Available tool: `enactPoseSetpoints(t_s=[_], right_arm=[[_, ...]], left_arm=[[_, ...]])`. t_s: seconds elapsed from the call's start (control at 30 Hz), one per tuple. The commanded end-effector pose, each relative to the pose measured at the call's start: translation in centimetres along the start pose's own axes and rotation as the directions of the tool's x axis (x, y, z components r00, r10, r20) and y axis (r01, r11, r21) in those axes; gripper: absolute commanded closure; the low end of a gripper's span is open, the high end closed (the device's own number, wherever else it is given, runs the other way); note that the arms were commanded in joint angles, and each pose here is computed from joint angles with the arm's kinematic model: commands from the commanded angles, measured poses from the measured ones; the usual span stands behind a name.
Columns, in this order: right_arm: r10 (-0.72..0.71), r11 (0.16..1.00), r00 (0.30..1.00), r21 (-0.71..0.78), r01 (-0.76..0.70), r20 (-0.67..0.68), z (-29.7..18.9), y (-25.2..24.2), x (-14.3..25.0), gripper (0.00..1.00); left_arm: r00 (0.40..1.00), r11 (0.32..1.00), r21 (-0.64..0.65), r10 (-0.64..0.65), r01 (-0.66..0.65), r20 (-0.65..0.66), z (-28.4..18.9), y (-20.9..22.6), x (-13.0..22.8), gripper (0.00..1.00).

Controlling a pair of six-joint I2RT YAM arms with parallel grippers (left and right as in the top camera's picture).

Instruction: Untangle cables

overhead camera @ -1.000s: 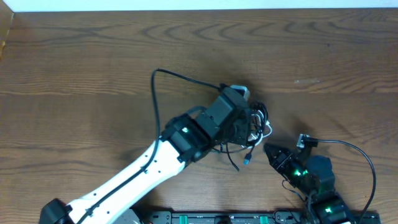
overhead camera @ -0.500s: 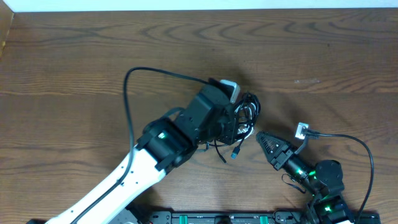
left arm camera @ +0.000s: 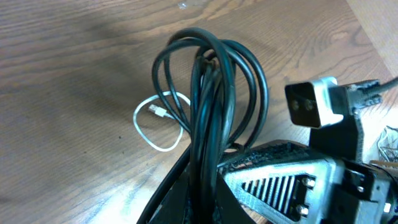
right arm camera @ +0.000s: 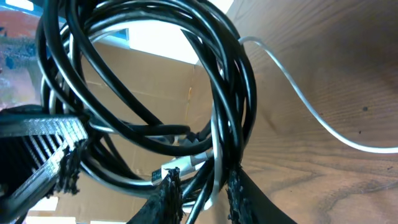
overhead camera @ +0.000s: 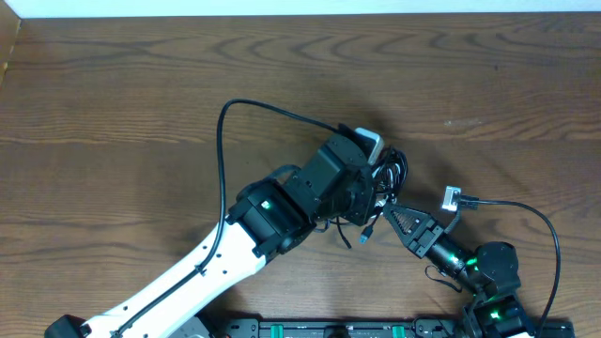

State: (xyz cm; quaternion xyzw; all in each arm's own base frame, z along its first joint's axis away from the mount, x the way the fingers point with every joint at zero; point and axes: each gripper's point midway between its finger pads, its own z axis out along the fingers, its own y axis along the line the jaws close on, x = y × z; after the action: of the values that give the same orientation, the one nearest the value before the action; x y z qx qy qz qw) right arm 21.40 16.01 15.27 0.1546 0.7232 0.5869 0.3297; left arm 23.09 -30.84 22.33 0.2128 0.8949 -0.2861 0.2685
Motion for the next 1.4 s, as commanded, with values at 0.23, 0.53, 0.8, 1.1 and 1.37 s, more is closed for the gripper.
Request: enactPoseSetpoints(t_s=[0.23,0.53,0.8,1.1,1.37], right_arm=[[0.049,0.996,0.997,0.068,-0.053,0.059,-0.1,-1.6,-0.8,0.99],[0.029,0.926,0.978,0.362,-0.104,0.207,-1.8,-8.4,-2.1,0.99],[-0.054,0.896,0.967,0.44,-0.065,0.251,-2.7,-9.8,-3.2,0.99],[-0.068,0.87,0.961,0.488,-0.075,0.269,-3.4,-10.9,-3.3,0.97],[-0.275,0.954,0.961,0.114,0.276,-0.026,-0.2,-2.8,0.3,0.59]], left_arm=[[0.999,0.998,0.047,0.051,-0.051,-0.005,-0.3,-2.1,0.6,0.92],[0.997,0.99,0.122,0.06,-0.065,0.044,-3.0,-3.7,-0.1,0.92],[0.99,0.985,0.144,0.081,-0.097,0.113,-6.8,-4.1,-0.4,0.93],[0.953,0.997,0.021,0.061,-0.07,0.297,-11.8,-1.5,-2.8,0.93],[0.975,0.998,-0.019,0.057,-0.054,0.214,-10.2,-0.5,-1.4,0.93]])
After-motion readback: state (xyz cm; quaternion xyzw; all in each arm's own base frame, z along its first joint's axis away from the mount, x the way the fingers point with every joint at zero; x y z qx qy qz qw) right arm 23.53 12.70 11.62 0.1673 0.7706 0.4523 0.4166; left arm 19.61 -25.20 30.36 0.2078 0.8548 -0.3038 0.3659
